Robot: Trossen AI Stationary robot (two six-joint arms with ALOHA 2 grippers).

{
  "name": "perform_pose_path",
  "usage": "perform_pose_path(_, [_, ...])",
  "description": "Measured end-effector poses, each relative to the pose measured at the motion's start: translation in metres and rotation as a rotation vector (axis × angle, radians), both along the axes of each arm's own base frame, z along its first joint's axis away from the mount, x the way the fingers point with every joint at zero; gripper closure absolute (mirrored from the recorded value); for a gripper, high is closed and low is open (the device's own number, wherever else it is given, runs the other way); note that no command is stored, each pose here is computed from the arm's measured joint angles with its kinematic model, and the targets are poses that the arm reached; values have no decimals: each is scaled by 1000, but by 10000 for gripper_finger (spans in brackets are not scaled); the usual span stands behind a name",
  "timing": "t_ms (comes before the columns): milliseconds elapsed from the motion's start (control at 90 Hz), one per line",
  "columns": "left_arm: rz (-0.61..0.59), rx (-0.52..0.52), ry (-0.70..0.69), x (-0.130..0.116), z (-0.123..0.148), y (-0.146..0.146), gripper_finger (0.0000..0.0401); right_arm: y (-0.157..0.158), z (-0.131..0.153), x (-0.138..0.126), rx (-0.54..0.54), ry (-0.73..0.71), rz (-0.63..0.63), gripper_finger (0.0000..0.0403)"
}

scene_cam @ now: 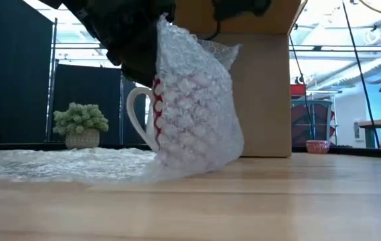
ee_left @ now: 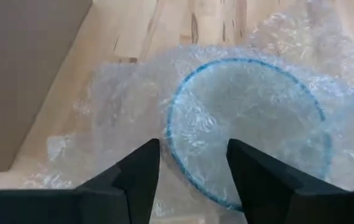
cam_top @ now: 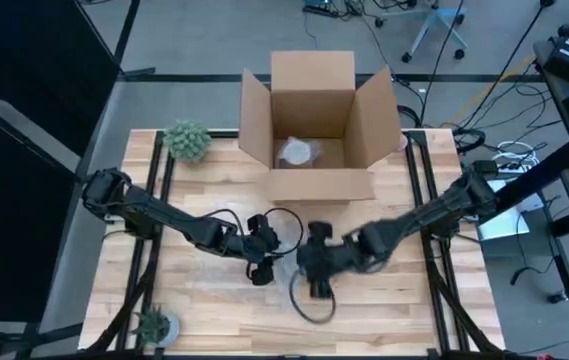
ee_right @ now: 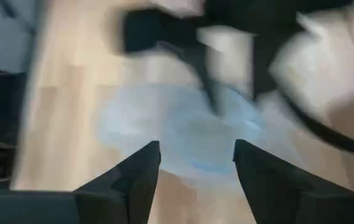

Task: Wrap mug
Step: Wrap the red mug with the bubble wrap

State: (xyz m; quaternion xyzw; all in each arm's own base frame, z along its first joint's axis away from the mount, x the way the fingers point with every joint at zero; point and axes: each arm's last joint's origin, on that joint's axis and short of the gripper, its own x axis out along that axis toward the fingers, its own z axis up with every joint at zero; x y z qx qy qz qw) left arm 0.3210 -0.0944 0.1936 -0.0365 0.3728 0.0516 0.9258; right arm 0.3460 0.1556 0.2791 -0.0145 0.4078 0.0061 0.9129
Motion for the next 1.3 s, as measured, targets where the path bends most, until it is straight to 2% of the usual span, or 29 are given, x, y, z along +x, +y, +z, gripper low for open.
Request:
perform_pose_path(144, [0,0,0,0,0,0,221,11,-35,17,-116,10,0,209])
perform_pose_path(211, [0,0,0,0,0,0,221,10,-44,25,-140,-1,-15,209])
perform_pose_path(311, [1,-1,0,0,0,0,221,3,-64,33,-168,58,-41,209])
perform_pose_path(378, [1,-1,1,0,0,0,221,-3,-71,37,-155,93,-42,209])
perform_pose_path(500, [1,-3,-3,0,0,0,221,-8,-83,44,-62,149,-21,209])
perform_pose_path(689, [-3,1,-2,0,0,0,221,-13,-107,56,-55,181,-38,209])
perform_pose_path(900, [-19,-11,1,0,4,0,221,-14,-115,59,-49,184,-31,209])
perform_pose_path(1100, [-64,-63,-36,-8,27,-7,221,-15,-115,57,-39,197,-31,209])
perform_pose_path(1300, [-82,-70,-51,-11,31,-14,221,-15,-116,57,-45,194,-32,209])
